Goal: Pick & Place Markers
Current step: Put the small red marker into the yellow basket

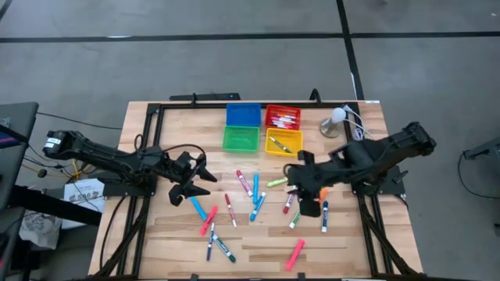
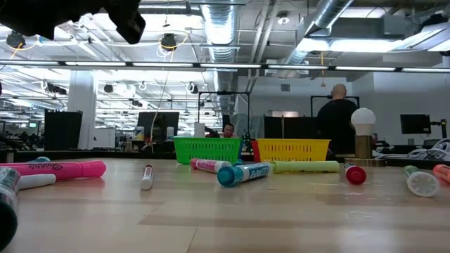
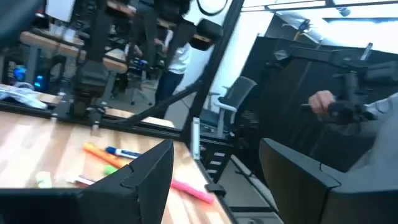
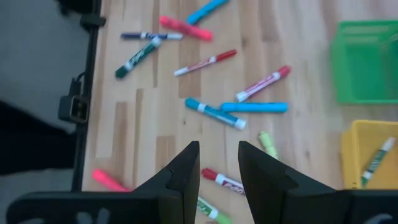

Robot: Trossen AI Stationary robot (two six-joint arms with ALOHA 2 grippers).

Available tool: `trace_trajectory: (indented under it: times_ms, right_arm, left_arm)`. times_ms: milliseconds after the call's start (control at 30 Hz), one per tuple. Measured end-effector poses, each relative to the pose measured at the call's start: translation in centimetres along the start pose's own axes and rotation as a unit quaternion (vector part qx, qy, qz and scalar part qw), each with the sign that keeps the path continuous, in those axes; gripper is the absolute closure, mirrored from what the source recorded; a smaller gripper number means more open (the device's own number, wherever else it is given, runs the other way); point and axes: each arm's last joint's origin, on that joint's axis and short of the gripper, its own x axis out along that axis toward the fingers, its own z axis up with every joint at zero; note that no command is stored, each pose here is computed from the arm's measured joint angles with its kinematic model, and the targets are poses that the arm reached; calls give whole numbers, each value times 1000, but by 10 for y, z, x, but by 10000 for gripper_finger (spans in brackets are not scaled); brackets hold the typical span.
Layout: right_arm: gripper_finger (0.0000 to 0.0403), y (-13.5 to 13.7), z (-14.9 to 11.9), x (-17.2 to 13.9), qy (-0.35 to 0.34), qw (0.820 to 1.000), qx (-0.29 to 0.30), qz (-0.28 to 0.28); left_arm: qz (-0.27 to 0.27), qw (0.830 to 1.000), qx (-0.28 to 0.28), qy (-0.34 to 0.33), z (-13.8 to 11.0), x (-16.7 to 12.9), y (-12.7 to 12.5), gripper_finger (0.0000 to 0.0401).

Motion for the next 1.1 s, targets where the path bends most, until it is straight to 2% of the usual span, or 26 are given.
trace_trajectory:
  times_ms: [133, 267, 467, 733, 867, 1100]
  right_arm:
    - [301, 5, -9, -23, -44, 999, 3, -25]
    - [301, 4, -27, -40, -99, 994, 8, -36]
    - [301, -12, -64, -51, -193, 981, 32, -8]
    - [301, -36, -114, -42, -307, 949, 50, 51]
    - [301, -49, -135, -36, -340, 935, 61, 80]
    - [301, -66, -161, -38, -366, 921, 68, 115]
  left_arm:
    - [-14, 1000, -24, 3, -2, 1, -5, 164]
    - [-34, 999, -25, -1, 3, 5, -14, 164]
    - [-62, 998, -8, -16, 21, 13, -28, 164]
    - [-2, 997, -48, 67, 32, 33, -40, 164]
    - [13, 993, -76, 90, 38, 51, -42, 164]
    - [24, 970, -163, 178, 27, 84, -38, 164]
